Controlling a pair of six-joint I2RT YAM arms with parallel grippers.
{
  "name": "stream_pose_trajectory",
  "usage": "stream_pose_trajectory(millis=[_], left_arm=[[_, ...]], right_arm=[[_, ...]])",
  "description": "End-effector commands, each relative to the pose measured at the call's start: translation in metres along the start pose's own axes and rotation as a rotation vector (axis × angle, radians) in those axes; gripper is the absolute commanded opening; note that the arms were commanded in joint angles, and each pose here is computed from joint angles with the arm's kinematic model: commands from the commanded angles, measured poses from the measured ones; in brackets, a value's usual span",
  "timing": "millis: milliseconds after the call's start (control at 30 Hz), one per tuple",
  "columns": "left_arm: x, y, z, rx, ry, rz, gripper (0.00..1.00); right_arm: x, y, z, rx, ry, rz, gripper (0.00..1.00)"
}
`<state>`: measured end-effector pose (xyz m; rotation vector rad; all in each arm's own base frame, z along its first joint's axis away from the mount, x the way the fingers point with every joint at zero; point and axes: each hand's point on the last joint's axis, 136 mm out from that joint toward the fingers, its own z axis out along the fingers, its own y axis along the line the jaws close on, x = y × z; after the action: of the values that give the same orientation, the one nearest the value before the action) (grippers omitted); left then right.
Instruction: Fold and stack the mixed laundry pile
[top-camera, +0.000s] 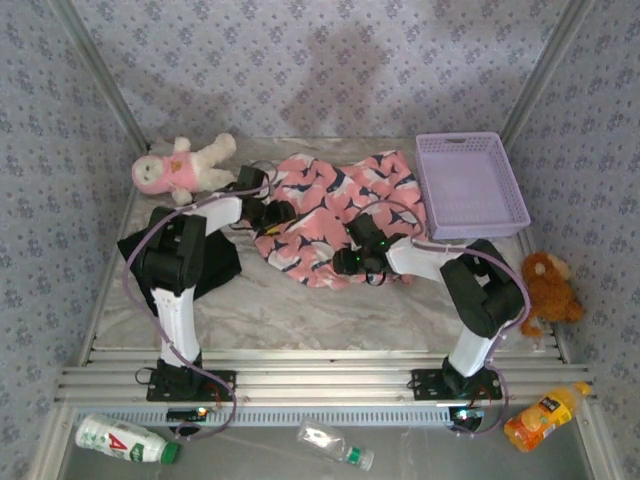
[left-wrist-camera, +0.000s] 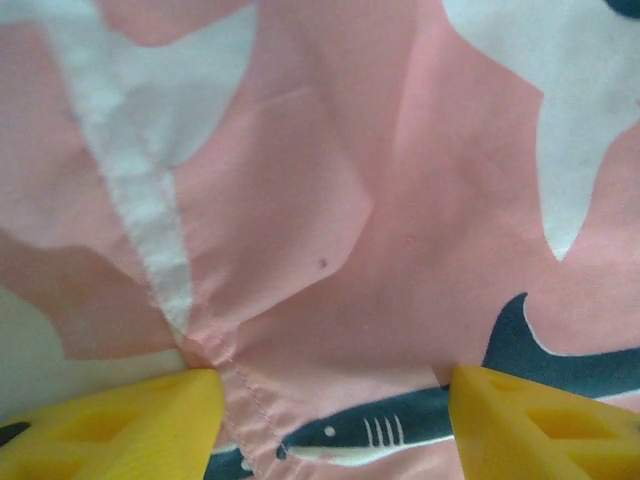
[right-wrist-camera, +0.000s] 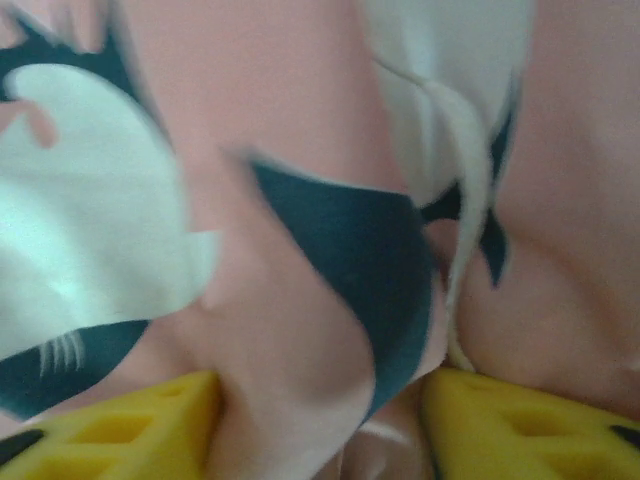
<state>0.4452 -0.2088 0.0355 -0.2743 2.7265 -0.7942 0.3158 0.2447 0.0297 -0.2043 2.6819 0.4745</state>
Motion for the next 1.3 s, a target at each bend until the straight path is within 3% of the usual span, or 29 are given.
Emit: stream_pose_trajectory(millis=[0, 67, 200, 367, 533, 700, 800, 1000, 1033, 1167, 1267], left_arm=[[0.007, 0.046, 0.024, -0.119, 0.055, -0.038, 0.64], [0.004, 0.052, 0.023, -0.131, 0.063, -0.057, 0.64], [0.017, 0.04, 0.015, -0.097, 0.086, -0.041, 0.63], [0.068, 0.02, 0.002, -0.072, 0.154, 0.009, 0.62], [0.134, 0.026, -0.01, -0.073, 0.208, -0.032, 0.61], [0.171, 0.006, -0.03, -0.023, 0.227, -0.031, 0.6], [0.156, -0.019, -0.05, 0.006, 0.181, 0.02, 0.6], [0.082, -0.053, -0.082, -0.05, -0.021, 0.175, 0.68], [0.077, -0.057, -0.079, -0.051, -0.023, 0.182, 0.68], [0.083, -0.059, -0.053, -0.024, 0.05, 0.147, 0.68], [0.104, -0.054, -0.034, -0.025, 0.115, 0.13, 0.68]], right_arm=[[0.016, -0.013, 0.006, -0.006, 0.078, 0.075, 0.41], [0.008, -0.028, -0.002, 0.038, 0.062, 0.108, 0.42], [-0.007, -0.073, -0.013, 0.18, 0.022, 0.173, 0.59], [-0.029, -0.094, -0.004, 0.202, 0.022, 0.228, 0.6], [-0.054, -0.093, 0.005, 0.17, 0.034, 0.214, 0.61], [-0.075, -0.091, -0.002, 0.134, 0.05, 0.157, 0.63], [-0.091, -0.081, -0.023, 0.098, 0.002, 0.118, 0.63], [-0.084, -0.072, -0.06, 0.132, -0.046, 0.082, 0.64], [-0.064, -0.084, -0.057, 0.166, -0.007, 0.1, 0.64], [-0.05, -0.126, -0.069, 0.301, -0.009, 0.159, 0.64], [-0.045, -0.151, -0.08, 0.398, -0.03, 0.182, 0.72]])
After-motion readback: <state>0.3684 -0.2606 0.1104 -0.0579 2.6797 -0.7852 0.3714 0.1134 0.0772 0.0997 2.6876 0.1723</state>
